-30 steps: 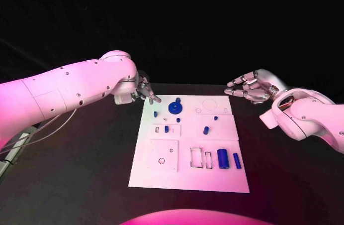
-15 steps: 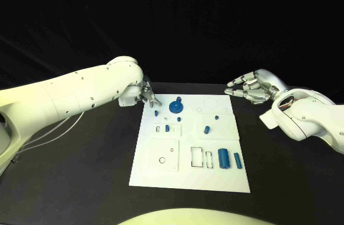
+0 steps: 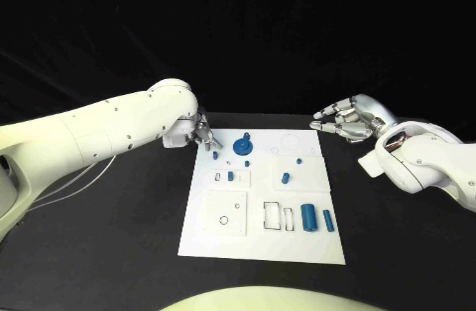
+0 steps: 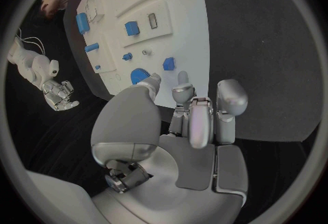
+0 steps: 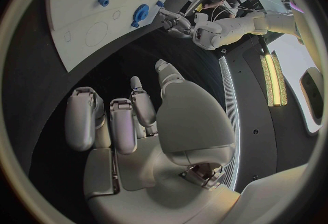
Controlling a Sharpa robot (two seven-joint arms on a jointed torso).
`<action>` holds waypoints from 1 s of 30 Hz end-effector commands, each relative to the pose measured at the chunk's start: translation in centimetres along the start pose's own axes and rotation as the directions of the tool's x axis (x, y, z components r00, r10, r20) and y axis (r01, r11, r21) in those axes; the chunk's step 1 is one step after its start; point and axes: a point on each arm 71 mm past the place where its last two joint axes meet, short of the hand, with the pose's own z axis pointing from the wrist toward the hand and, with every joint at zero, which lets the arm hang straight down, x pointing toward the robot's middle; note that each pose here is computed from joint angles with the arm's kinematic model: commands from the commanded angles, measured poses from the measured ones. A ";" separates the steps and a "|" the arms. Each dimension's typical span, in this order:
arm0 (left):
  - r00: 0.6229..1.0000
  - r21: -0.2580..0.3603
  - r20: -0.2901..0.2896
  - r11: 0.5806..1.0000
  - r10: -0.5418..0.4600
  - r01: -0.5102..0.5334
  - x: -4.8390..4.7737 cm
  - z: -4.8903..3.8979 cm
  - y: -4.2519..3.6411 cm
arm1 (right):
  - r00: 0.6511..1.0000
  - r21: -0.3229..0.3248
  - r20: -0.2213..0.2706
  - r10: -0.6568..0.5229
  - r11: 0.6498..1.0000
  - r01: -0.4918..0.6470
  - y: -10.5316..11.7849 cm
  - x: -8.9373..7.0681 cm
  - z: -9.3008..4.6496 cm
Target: Assemble the parts on the task board
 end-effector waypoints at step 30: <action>0.998 0.022 -0.064 1.000 0.024 -0.023 1.02 0.35 -0.79 | 1.000 -0.010 -0.015 0.005 1.000 -0.006 0.0 0.3 0.0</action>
